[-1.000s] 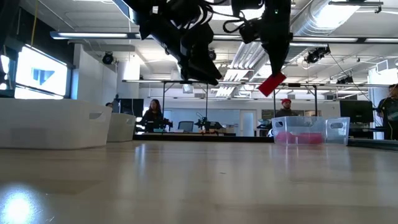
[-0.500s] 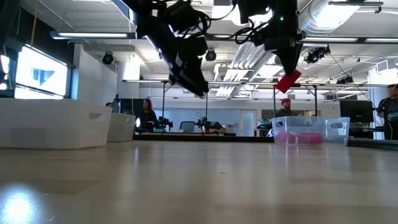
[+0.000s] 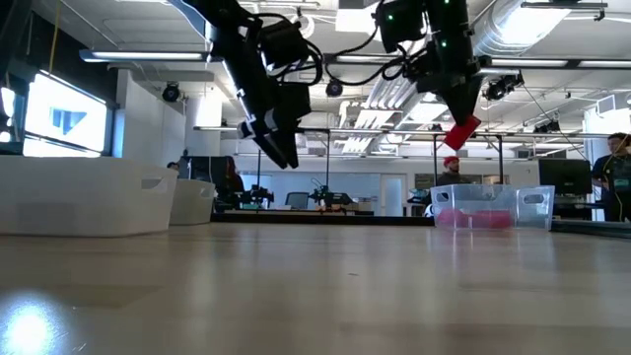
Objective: Sort & place blocks by color
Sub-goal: Put the red game piece into the transparent bin, then return to Home Position
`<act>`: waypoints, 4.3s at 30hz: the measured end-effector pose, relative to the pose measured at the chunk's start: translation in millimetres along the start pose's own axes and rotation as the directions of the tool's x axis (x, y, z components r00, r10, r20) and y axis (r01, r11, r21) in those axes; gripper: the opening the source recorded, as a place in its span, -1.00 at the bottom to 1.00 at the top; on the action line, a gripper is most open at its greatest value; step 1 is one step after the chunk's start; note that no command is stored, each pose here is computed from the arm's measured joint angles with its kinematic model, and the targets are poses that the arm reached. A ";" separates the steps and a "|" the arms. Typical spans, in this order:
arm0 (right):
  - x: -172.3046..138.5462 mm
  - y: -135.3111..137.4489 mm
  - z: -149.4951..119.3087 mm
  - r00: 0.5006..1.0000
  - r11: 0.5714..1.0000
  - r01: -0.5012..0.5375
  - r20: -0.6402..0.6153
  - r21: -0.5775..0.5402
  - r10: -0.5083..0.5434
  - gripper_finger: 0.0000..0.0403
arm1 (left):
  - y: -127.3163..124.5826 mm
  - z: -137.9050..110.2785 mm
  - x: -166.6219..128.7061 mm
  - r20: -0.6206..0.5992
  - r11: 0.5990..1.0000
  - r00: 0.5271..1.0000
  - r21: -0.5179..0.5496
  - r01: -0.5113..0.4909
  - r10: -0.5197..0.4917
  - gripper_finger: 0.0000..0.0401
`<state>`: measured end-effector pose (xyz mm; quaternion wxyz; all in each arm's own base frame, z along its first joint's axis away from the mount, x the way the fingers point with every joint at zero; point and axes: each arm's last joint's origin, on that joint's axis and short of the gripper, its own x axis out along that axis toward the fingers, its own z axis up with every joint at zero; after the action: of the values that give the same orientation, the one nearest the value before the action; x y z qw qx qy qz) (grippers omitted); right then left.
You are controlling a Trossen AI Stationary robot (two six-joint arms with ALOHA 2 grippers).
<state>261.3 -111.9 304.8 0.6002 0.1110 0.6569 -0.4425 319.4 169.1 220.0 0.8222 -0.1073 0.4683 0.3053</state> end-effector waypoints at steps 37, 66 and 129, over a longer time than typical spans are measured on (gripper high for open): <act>125.2 -46.3 21.4 0.999 0.982 0.026 -0.028 0.189 -0.022 -0.05 | -26.0 -48.7 -30.3 -0.047 0.912 0.925 0.156 0.380 -0.377 -0.06; 9.5 -9.7 -53.8 0.647 0.889 -0.432 0.635 -0.151 0.422 0.04 | -12.2 -179.3 -130.1 0.543 0.921 0.746 0.189 0.339 -0.386 -0.06; 114.6 21.9 -199.3 -0.135 0.601 -0.485 0.734 -0.635 0.666 0.04 | -0.3 -247.0 -106.4 0.696 0.882 0.545 0.406 0.237 -0.467 -0.06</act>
<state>109.4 -0.8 171.0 0.9969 0.0468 0.0461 -0.0442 105.7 12.0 175.9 0.9927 0.0531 0.0709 0.0824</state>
